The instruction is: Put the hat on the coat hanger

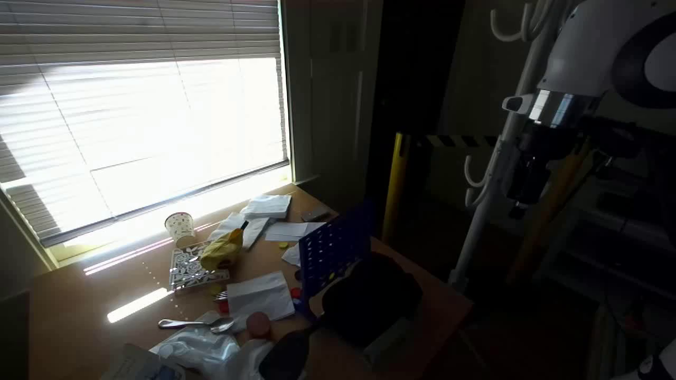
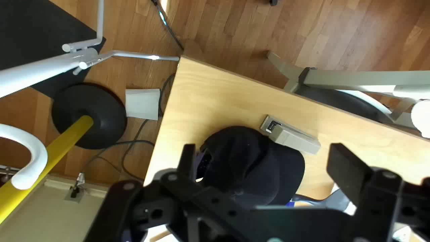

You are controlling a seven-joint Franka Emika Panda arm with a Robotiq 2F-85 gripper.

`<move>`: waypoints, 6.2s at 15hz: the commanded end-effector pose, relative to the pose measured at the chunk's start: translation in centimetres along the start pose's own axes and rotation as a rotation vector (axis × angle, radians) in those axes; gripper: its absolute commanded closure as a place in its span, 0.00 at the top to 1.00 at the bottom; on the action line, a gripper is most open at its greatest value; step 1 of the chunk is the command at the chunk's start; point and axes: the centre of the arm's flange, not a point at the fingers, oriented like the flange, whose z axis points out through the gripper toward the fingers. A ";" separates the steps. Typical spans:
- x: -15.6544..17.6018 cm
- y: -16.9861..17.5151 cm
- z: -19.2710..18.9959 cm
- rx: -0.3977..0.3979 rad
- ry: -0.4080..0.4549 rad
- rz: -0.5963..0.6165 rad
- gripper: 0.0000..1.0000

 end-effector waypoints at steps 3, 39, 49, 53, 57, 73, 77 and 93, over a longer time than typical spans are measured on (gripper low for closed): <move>0.0 0.0 0.0 0.000 0.000 0.000 1.00; 16.3 -7.0 18.7 -0.155 0.264 -0.872 1.00; 17.8 -1.8 22.9 -0.077 0.238 -1.093 1.00; 17.4 -0.7 22.7 -0.072 0.225 -1.147 1.00; 15.9 0.1 22.5 -0.076 0.175 -1.127 1.00; 15.5 -1.0 24.5 -0.020 0.169 -1.204 0.79; 15.7 -0.8 24.5 -0.026 0.174 -1.210 0.82; 16.0 -0.6 25.0 -0.034 0.185 -1.198 0.57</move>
